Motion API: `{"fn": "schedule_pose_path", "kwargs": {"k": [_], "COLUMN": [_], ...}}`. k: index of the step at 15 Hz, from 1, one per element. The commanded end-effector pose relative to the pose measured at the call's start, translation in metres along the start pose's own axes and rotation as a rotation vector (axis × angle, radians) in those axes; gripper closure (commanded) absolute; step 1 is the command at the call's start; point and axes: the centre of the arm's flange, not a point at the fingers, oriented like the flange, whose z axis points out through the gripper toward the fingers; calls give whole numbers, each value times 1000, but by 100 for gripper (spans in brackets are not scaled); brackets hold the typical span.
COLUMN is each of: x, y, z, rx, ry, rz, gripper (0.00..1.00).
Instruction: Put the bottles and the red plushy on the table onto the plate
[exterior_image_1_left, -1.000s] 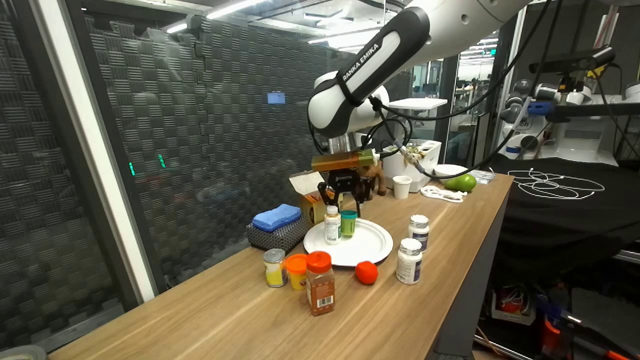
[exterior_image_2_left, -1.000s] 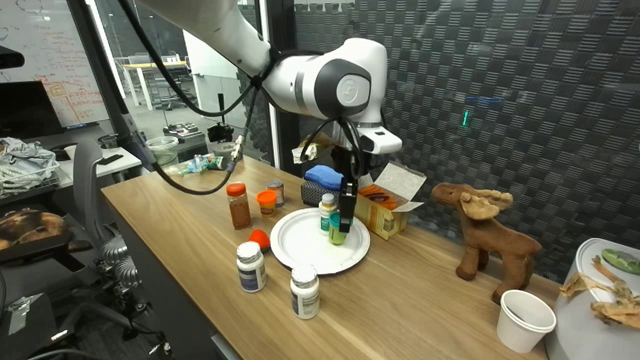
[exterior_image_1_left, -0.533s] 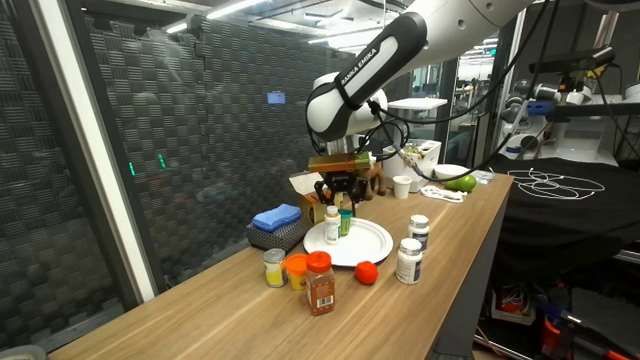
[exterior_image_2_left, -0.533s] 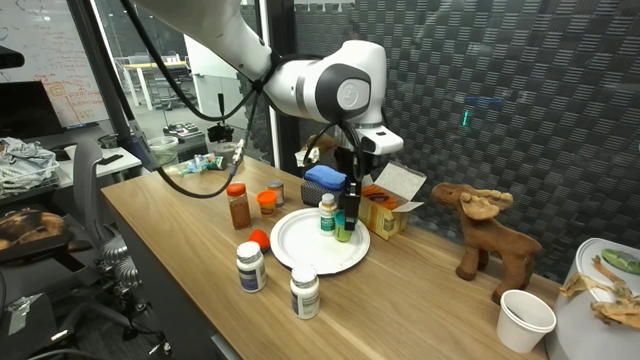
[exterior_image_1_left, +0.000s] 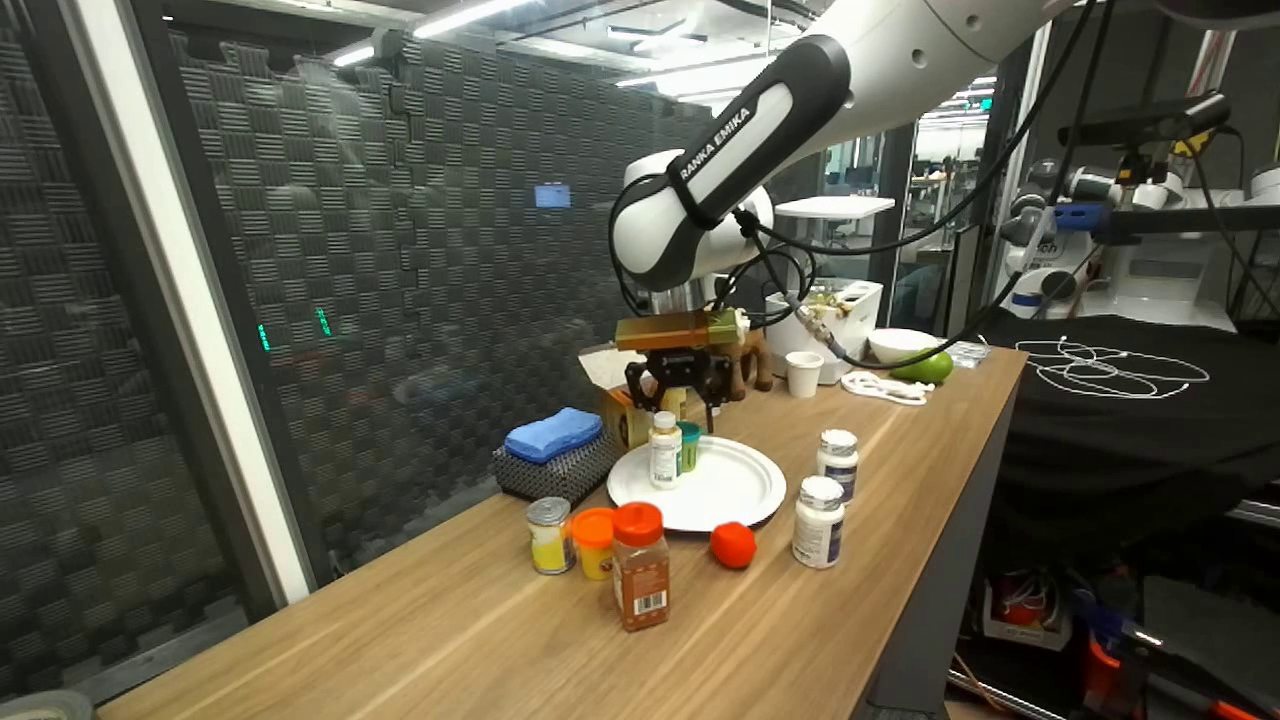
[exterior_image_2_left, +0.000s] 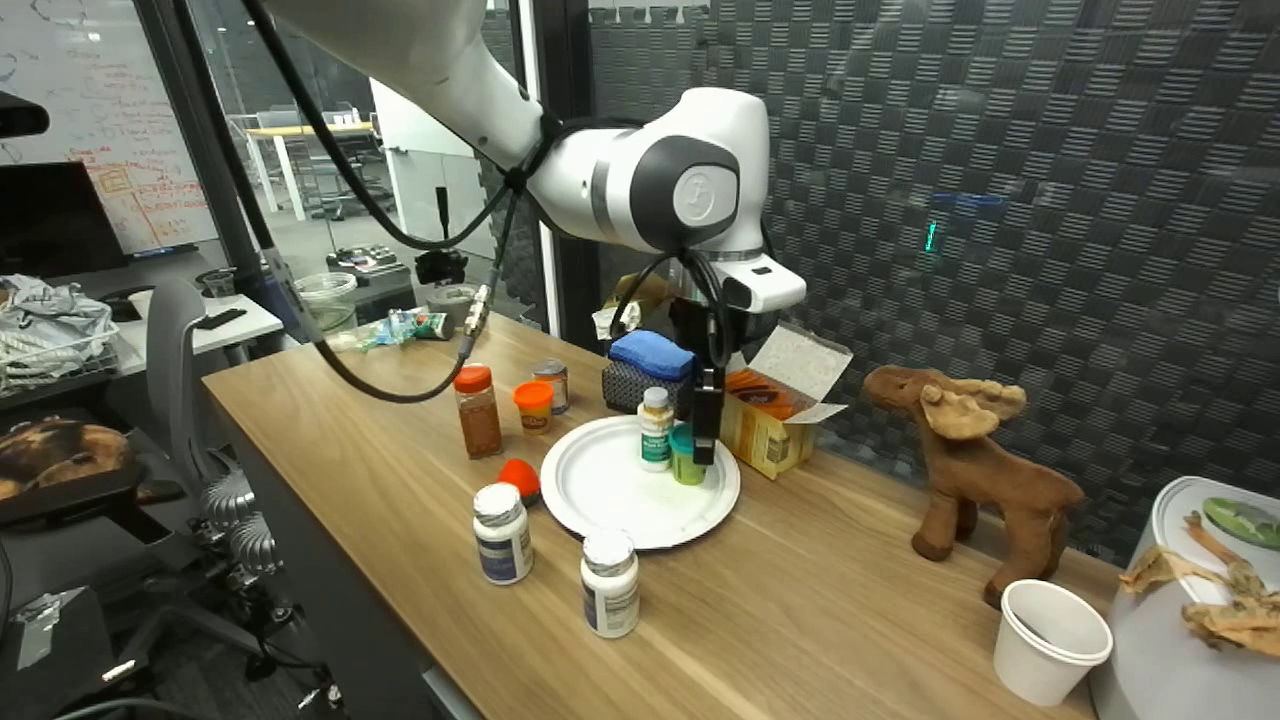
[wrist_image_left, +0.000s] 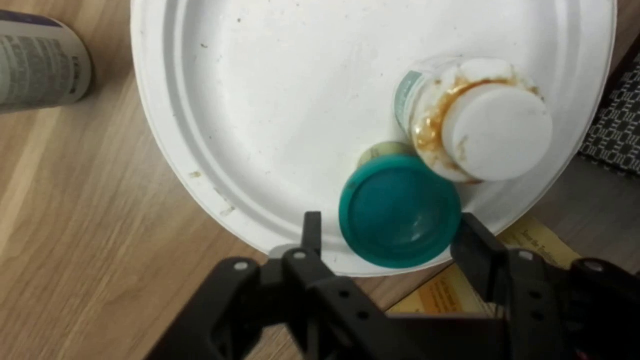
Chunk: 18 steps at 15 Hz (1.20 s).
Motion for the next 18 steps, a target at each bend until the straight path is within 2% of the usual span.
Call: {"fn": "schedule_pose_path", "kwargs": {"k": [1, 5, 9, 14, 18], "x": [2, 6, -5, -37, -52], "y": [7, 29, 86, 153, 199], "z": [-33, -89, -142, -171, -161], "rx": [11, 31, 42, 129, 148], "ry": [71, 185, 280, 274, 250], "rz": [-8, -17, -67, -171, -223], "gripper": [0, 0, 0, 0, 0]}}
